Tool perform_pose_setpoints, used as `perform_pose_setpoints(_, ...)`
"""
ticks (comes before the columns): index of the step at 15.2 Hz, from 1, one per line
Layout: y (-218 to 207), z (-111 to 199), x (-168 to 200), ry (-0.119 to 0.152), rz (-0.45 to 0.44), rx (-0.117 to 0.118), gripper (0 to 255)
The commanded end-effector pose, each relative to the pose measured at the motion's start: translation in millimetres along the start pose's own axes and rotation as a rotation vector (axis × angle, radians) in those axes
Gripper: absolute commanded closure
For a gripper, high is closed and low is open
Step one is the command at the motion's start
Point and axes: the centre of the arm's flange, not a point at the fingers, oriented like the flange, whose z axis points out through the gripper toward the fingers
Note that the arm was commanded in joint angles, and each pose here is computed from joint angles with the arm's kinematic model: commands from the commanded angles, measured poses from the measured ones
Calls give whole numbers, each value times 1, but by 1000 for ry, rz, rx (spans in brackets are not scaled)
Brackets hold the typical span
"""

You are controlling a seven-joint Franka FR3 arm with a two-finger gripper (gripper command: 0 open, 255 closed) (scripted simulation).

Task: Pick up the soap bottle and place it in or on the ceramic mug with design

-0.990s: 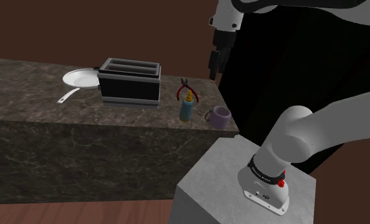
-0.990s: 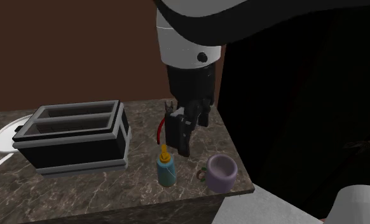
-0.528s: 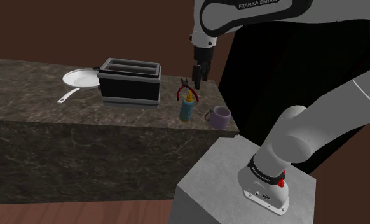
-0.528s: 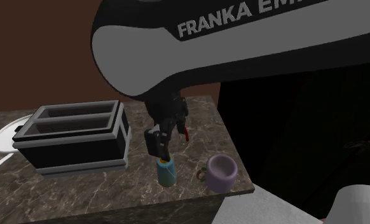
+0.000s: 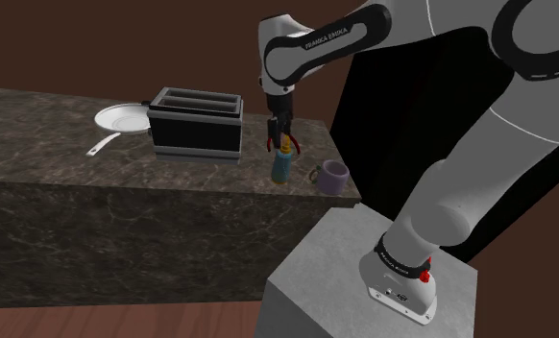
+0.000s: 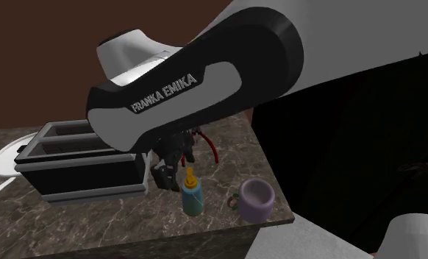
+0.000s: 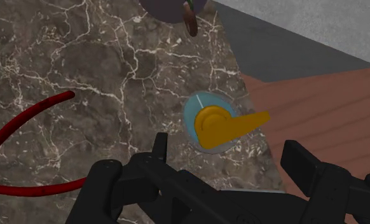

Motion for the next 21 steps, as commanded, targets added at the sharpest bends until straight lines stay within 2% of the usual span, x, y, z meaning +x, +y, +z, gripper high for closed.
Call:
perform_pose_setpoints(1,0,17,17,-13,-18,-11,0)
perform_pose_setpoints(9,1,57,17,-13,-18,-11,0)
perform_pose_setpoints(16,1,57,17,-14,-18,-11,0)
perform_pose_setpoints(17,1,57,17,-14,-18,-11,255)
perform_pose_setpoints(21,1,57,17,-14,-18,-11,255)
